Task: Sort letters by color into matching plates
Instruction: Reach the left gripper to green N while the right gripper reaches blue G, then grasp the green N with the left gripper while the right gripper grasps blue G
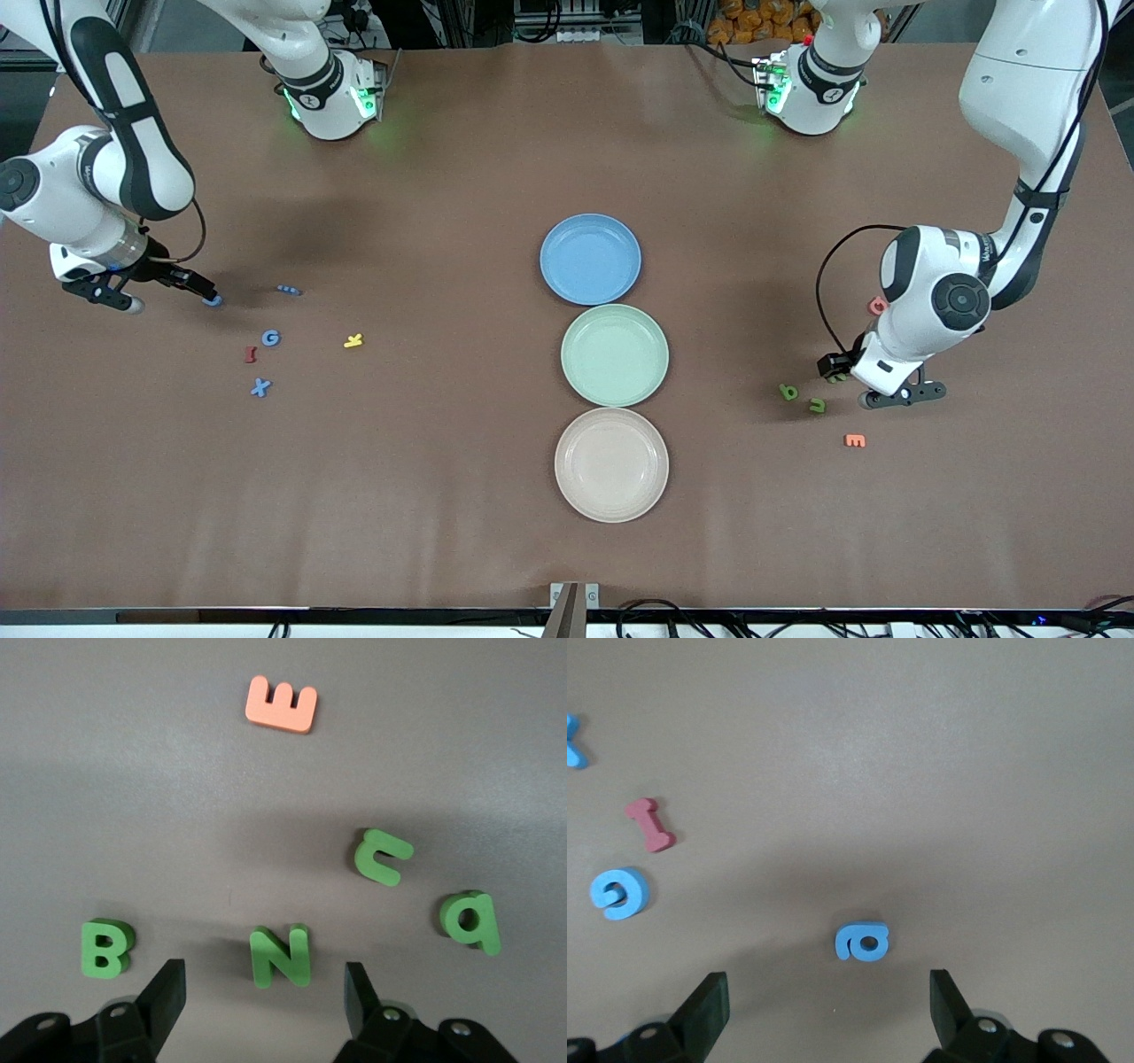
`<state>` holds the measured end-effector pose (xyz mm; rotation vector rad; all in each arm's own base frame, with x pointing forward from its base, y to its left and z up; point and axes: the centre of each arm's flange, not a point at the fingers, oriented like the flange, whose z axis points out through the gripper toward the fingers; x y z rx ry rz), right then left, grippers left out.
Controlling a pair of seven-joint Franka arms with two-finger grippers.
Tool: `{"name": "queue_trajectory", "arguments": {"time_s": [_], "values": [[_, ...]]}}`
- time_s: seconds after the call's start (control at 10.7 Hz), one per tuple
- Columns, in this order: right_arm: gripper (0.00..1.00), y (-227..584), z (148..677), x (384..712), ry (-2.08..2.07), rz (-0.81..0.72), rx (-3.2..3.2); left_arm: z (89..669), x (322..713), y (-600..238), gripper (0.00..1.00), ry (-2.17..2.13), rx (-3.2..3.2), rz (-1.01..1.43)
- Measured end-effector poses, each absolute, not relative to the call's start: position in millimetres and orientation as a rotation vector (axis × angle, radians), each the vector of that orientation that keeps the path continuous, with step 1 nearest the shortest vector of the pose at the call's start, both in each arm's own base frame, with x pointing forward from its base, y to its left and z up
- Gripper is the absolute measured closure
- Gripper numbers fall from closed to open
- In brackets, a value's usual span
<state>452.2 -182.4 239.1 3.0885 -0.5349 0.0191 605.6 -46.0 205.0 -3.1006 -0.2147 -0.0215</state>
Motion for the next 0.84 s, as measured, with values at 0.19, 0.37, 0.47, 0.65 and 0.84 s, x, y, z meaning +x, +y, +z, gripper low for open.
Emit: {"name": "queue_trajectory", "arguments": {"time_s": [0.19, 0.37, 0.47, 0.65, 0.84], "values": [[0.0, -184.4, 223.3, 449.8, -0.559, -0.004, 3.088, 196.4, 604.3, -47.4, 0.21, -0.231, -3.105, -0.02], [0.0, -187.5, 211.4, 447.8, -0.578, -0.011, 3.083, 188.0, 603.6, -47.3, 0.22, -0.234, -3.11, -0.021], [0.0, -190.6, 205.5, 445.7, -0.589, -0.019, 3.08, 184.4, 603.1, -46.8, 0.22, -0.236, -3.112, -0.017], [0.0, -194.4, 197.1, 443.4, -0.601, -0.022, 3.073, 180.2, 603.1, -45.7, 0.25, -0.24, -3.115, -0.021], [0.0, -194.8, 189.0, 442.8, -0.6, -0.021, 3.069, 179.8, 603.2, -45.8, 0.26, -0.241, -3.115, -0.022]]}}
